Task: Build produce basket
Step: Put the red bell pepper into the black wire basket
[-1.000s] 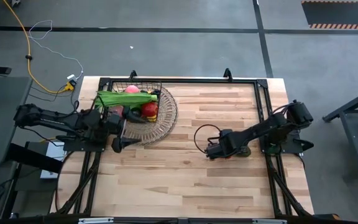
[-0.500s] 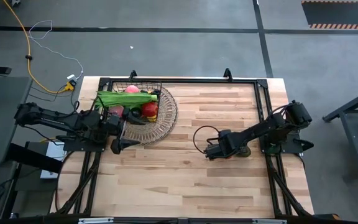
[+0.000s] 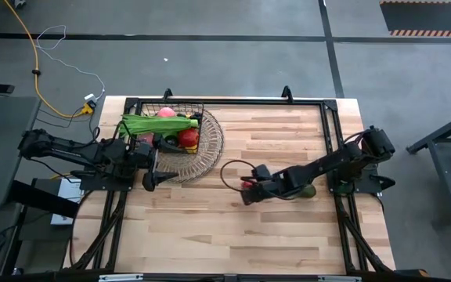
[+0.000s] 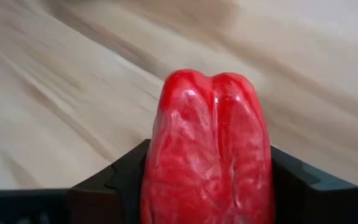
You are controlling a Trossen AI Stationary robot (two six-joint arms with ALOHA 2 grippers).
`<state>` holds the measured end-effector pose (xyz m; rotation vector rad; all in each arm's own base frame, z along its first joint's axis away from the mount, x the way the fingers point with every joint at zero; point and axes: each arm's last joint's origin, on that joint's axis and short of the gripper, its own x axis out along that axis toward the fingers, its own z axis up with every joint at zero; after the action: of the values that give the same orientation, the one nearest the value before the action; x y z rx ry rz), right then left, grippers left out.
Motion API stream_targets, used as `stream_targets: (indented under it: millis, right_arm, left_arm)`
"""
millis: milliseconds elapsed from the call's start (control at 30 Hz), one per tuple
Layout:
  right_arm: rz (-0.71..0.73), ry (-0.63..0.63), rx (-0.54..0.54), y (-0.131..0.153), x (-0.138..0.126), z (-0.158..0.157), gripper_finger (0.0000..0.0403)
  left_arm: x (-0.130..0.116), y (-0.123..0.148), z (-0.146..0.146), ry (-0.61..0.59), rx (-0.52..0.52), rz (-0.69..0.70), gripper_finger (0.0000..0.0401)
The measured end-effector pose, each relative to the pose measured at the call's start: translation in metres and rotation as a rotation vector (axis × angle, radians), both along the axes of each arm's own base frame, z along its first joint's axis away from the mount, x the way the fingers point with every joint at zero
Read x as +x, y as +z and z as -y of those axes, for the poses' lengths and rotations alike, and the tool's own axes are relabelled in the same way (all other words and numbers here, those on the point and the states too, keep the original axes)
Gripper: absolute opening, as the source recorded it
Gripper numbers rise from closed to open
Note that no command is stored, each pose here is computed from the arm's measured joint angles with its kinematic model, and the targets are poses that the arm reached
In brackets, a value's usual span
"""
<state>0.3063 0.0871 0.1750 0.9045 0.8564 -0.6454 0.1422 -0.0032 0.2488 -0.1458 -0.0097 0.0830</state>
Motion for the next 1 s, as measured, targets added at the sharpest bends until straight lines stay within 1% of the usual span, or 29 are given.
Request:
stream_targets:
  millis: [100,300,467,567,667,767,900,1000]
  right_arm:
    - [0.149,0.026,-0.102,0.008,0.012,0.000,0.0216]
    - [0.435,0.072,-0.399,0.034,0.034,0.002,0.0214]
    - [0.597,0.122,-0.542,0.054,0.046,0.010,0.0214]
    - [0.624,0.153,-0.589,0.059,0.049,0.014,0.0214]
    - [0.620,0.167,-0.610,0.059,0.049,0.014,0.0214]
    - [0.614,0.177,-0.620,0.053,0.052,0.014,0.0214]
    - [0.599,0.190,-0.630,0.041,0.057,0.012,0.0214]
    - [0.612,0.202,-0.648,0.035,0.062,0.011,0.0214]
  left_arm:
    - [0.000,0.000,0.000,0.000,-0.001,0.001,0.0392]
    - [0.000,0.000,0.000,-0.001,-0.018,0.003,0.0392]
    - [0.000,0.000,0.001,-0.031,-0.037,0.007,0.0392]
    - [0.000,0.001,0.001,-0.041,-0.053,0.009,0.0392]
    - [0.001,0.000,0.001,-0.043,-0.085,0.003,0.0392]
    - [0.003,-0.003,0.002,-0.047,-0.112,-0.014,0.0392]
    - [0.009,-0.007,0.007,-0.071,-0.113,-0.047,0.0392]
    - [0.015,-0.008,0.010,-0.093,-0.114,-0.042,0.0392]
